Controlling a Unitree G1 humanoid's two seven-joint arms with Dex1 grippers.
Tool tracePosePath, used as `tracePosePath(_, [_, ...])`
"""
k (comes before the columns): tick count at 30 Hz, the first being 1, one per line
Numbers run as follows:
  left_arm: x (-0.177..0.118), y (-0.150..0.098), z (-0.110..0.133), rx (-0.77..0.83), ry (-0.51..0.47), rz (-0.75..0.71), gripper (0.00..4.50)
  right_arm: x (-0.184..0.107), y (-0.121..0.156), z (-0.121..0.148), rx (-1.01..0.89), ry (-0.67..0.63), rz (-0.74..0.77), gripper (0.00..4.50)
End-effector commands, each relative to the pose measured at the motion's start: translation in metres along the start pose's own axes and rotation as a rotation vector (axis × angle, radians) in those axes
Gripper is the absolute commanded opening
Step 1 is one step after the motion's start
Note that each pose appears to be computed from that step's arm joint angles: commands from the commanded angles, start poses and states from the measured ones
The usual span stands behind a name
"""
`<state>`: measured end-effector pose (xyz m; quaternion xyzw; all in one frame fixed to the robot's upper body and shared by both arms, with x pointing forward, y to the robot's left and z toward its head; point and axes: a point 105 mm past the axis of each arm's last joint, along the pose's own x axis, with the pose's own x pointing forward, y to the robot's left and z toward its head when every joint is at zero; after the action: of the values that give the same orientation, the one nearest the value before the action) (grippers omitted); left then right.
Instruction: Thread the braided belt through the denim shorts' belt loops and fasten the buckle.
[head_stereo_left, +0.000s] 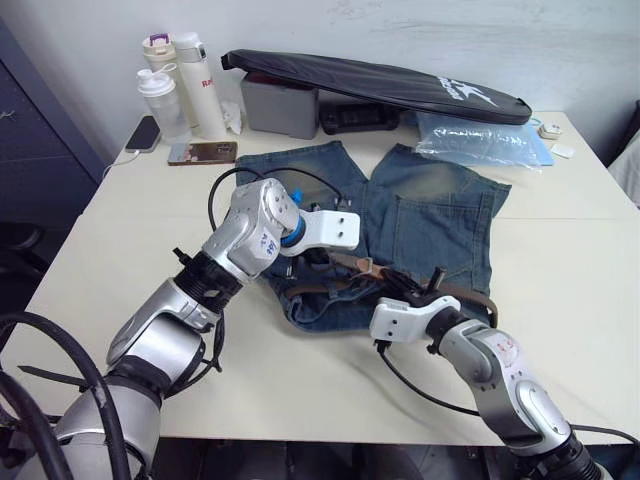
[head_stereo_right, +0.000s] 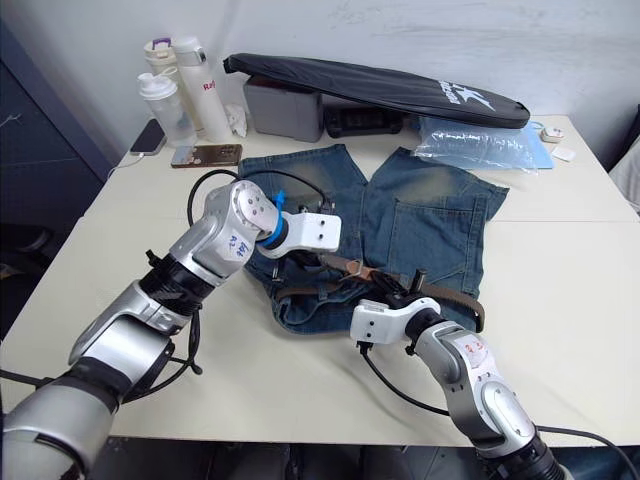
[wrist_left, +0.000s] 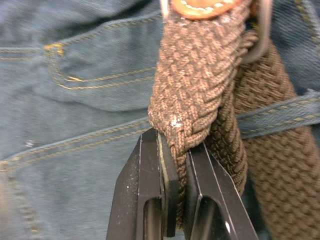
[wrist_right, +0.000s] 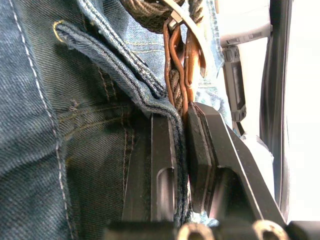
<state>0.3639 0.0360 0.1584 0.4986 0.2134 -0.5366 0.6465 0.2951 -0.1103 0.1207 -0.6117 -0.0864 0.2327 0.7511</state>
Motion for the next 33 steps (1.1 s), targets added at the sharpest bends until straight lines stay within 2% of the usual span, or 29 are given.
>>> tracePosePath(1, [-0.001, -0.011, 0.031, 0.036, -0.087, -0.047, 0.00, -0.001, -0.008, 0.000, 0.021, -0.002, -0.032, 0.05])
tracePosePath(10, [0.013, -0.021, 0.044, -0.040, -0.166, -0.066, 0.00, -0.003, -0.009, -0.004, 0.096, 0.019, -0.048, 0.05])
tracePosePath(16, [0.019, -0.026, 0.045, -0.095, -0.190, -0.087, 0.00, -0.006, -0.003, -0.007, 0.299, 0.028, -0.048, 0.05])
tracePosePath(19, [0.023, -0.029, 0.049, -0.132, -0.210, -0.101, 0.00, -0.008, -0.001, -0.006, 0.334, 0.025, -0.036, 0.05])
tracePosePath(28, [0.027, -0.033, 0.071, -0.148, -0.271, -0.111, 0.00, -0.005, 0.000, 0.006, 0.284, -0.026, -0.004, 0.05])
tracePosePath(33, [0.021, -0.020, 0.072, -0.126, -0.275, -0.058, 0.00, -0.006, 0.007, 0.007, 0.253, -0.028, 0.033, 0.05])
